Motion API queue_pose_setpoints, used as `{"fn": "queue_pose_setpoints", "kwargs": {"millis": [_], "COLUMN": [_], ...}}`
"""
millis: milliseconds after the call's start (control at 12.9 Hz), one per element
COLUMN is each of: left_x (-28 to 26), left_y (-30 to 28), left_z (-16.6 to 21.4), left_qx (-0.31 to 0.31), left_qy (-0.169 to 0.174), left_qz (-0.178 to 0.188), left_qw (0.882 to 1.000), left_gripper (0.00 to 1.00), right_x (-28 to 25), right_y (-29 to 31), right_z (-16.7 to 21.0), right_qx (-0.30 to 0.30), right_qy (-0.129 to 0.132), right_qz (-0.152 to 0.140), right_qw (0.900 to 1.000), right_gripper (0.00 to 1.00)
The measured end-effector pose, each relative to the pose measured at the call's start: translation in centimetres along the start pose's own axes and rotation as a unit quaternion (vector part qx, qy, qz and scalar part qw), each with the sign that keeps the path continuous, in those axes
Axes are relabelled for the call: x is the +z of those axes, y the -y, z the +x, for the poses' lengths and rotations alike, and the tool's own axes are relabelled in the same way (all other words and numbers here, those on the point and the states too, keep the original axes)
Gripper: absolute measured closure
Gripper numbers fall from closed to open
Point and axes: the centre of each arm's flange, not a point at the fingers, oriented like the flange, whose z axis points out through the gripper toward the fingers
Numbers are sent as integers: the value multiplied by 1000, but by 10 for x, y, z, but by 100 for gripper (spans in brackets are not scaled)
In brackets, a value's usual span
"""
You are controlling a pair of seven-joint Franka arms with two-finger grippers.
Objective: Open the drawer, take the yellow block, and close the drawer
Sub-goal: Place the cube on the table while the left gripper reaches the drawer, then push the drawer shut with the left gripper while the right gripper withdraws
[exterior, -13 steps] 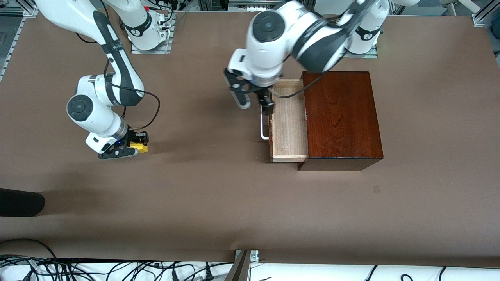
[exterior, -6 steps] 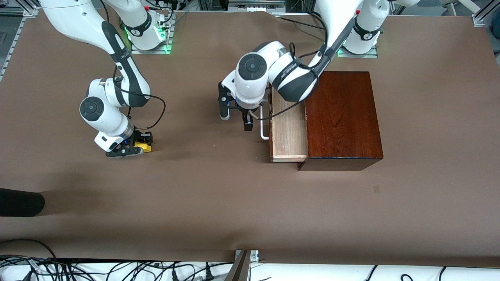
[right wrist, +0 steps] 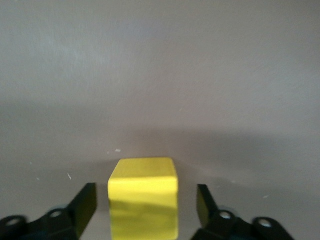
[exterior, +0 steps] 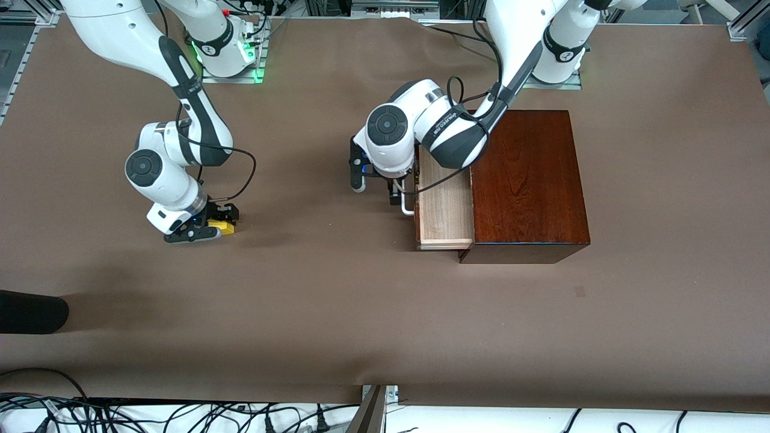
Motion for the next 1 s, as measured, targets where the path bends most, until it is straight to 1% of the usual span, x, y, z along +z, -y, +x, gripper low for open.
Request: {"fn": "queue_pose_setpoints", "kwargs": {"millis": [77, 155, 309, 541, 695, 850, 1004], "left_x": [0, 0, -1, -3, -2, -6, -7], "left_y": [1, 4, 7, 9, 13, 13, 13], "left_z": [-6, -13, -26, -42, -54, -64, -66], "left_qx": [-1, -4, -5, -8, -10, -12, -13], "left_qy": [15, 30, 57, 96, 125, 150, 156], "left_qz": [-6, -12, -19, -28, -29, -30, -31], "left_qw": [1000, 999, 998, 995, 992, 988, 987], "left_gripper": [0, 0, 0, 0, 0, 0, 0], "right_x": [-17, -37, -88, -178, -230, -271, -306], "right_y": [-5, -9, -10, -10, -10, -11, -13], "right_z": [6, 12, 28, 48, 48, 39, 25], "right_qx": [0, -1, -3, -6, -9, -14, -16], "right_qy": [-9, -14, -6, 6, 9, 16, 20], "right_qz": [0, 1, 7, 15, 20, 24, 29], "right_qw": [1000, 1000, 1000, 1000, 1000, 999, 999], "right_gripper": [0, 0, 0, 0, 0, 0, 0]}}
